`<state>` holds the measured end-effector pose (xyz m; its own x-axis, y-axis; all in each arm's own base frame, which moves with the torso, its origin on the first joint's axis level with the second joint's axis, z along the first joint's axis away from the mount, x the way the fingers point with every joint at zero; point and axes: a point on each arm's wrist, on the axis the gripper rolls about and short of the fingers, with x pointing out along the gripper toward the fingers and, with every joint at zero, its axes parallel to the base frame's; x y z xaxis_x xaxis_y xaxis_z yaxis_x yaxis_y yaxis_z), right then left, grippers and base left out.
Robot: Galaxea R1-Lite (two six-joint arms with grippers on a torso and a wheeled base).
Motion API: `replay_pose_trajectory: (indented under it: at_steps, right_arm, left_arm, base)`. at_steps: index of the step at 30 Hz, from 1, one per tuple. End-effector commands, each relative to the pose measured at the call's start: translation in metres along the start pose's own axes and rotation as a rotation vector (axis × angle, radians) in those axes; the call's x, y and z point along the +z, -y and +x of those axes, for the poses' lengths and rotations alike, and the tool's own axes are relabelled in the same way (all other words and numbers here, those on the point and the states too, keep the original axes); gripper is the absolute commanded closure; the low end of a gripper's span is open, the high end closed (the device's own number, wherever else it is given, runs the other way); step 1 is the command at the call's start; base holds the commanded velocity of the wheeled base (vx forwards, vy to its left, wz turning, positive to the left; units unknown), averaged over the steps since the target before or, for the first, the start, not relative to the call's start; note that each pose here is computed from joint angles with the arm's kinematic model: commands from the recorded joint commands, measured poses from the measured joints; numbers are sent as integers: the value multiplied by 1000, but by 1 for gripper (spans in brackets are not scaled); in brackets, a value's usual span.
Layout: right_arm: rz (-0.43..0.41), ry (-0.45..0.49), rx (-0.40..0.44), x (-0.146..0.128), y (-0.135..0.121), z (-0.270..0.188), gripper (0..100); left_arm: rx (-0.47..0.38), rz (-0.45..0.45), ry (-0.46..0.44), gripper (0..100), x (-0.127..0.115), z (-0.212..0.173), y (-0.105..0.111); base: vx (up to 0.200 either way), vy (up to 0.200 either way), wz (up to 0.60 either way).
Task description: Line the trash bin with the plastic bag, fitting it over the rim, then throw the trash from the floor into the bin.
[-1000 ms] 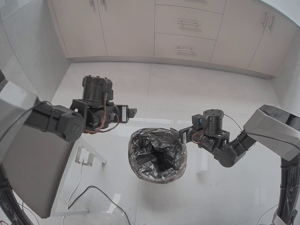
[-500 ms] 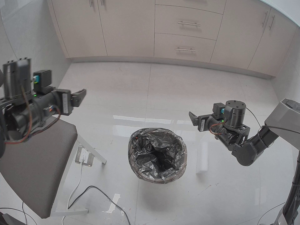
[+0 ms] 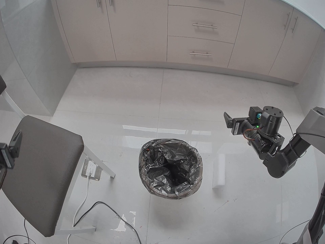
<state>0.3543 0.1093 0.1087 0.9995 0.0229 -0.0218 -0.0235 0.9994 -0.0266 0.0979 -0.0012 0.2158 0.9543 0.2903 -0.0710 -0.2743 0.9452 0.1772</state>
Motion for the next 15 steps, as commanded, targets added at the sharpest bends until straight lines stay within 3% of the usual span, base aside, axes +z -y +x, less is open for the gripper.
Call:
replay_pose_trajectory:
  at_steps: [1, 6, 10, 15]
  right_arm:
    - [-5, 24, -10, 4, 3, 0, 0]
    - [-7, 28, 8, -1, -4, 9, 0]
    - [-8, 35, 10, -1, -7, 17, 0]
    - [-16, 35, 7, -7, -9, 28, 0]
  left_arm:
    - [164, -59, 124, 0, -62, -71, -23]
    - [164, -87, 201, 0, -102, -96, -23]
    - [142, -109, 262, 0, -118, -107, -24]
    - [123, -105, 258, 0, -127, -109, -24]
  base:
    - [0, 0, 0]
    - [0, 0, 0]
    - [0, 0, 0]
    - [0, 0, 0]
